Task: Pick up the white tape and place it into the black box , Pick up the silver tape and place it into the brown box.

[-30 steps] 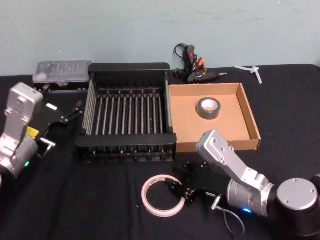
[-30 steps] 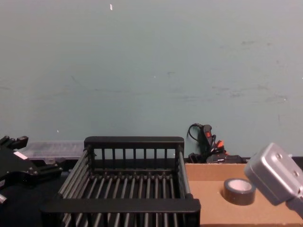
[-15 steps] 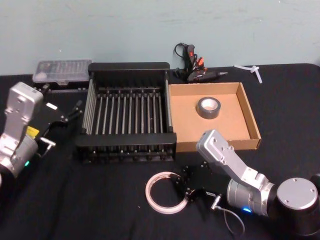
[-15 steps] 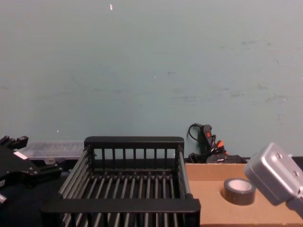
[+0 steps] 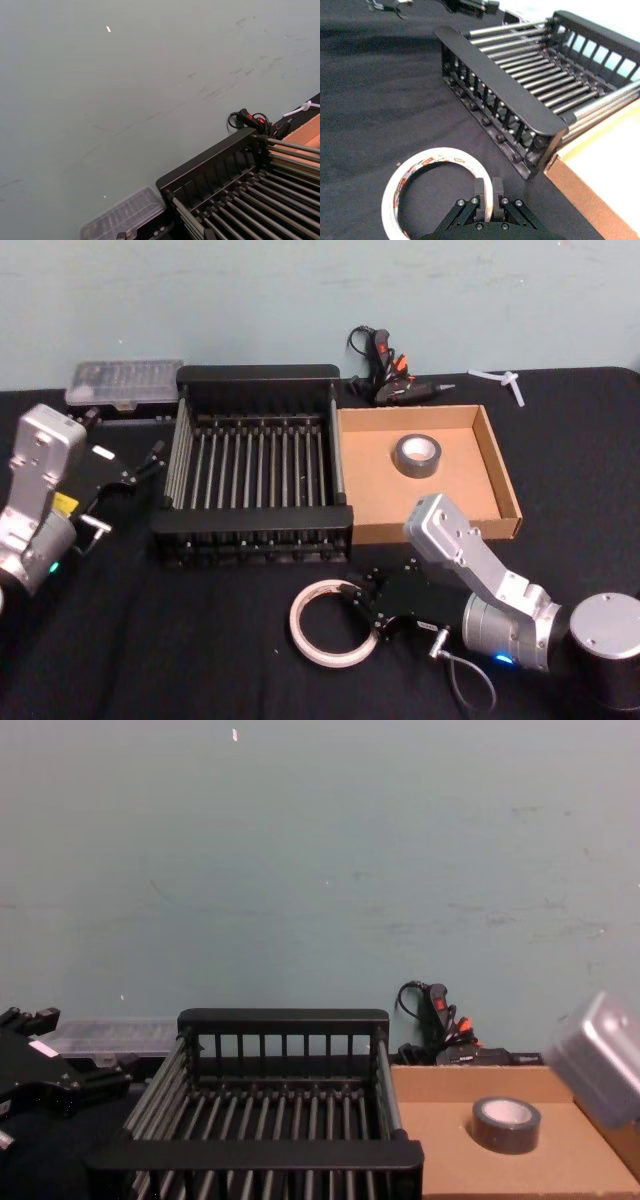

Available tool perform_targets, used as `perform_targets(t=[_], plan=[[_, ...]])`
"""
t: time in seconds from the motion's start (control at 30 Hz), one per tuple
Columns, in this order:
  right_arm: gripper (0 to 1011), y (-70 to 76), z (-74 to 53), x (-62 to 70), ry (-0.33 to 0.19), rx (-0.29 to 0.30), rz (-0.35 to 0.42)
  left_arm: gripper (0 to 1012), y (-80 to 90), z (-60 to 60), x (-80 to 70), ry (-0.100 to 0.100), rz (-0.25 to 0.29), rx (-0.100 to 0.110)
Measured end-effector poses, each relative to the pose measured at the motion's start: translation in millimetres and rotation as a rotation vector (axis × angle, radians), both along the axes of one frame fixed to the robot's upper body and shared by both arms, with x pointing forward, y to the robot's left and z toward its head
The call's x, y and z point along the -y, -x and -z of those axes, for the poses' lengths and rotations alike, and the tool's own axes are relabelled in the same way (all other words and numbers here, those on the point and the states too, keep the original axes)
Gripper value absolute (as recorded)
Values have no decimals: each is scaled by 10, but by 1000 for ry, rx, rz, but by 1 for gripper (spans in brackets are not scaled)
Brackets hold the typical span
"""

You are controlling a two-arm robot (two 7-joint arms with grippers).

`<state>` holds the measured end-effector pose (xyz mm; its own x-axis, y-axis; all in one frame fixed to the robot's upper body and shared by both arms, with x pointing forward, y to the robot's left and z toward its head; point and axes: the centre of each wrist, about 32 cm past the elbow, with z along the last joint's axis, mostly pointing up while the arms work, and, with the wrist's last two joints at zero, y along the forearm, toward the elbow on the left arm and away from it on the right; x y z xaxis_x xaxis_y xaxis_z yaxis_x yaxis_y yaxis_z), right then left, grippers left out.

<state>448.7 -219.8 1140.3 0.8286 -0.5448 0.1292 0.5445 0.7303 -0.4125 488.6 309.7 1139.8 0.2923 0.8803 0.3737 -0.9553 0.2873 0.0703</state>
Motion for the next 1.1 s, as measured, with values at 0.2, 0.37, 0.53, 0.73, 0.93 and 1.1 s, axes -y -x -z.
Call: perform_targets(t=[0.2, 0.37, 0.53, 0.73, 0.93, 1.1], plan=[[95, 66, -118, 53, -28, 26, -36, 1001, 0, 0, 0, 0, 0, 0], [95, 107, -230, 105, -59, 49, -67, 1001, 0, 0, 0, 0, 0, 0], [95, 121, -347, 150, -99, 73, -78, 1001, 0, 0, 0, 0, 0, 0], [95, 65, -445, 147, -132, 107, -60, 1001, 0, 0, 0, 0, 0, 0], [95, -60, -526, 102, -155, 142, -32, 1001, 0, 0, 0, 0, 0, 0], [95, -191, -571, 39, -168, 164, -14, 1001, 0, 0, 0, 0, 0, 0]])
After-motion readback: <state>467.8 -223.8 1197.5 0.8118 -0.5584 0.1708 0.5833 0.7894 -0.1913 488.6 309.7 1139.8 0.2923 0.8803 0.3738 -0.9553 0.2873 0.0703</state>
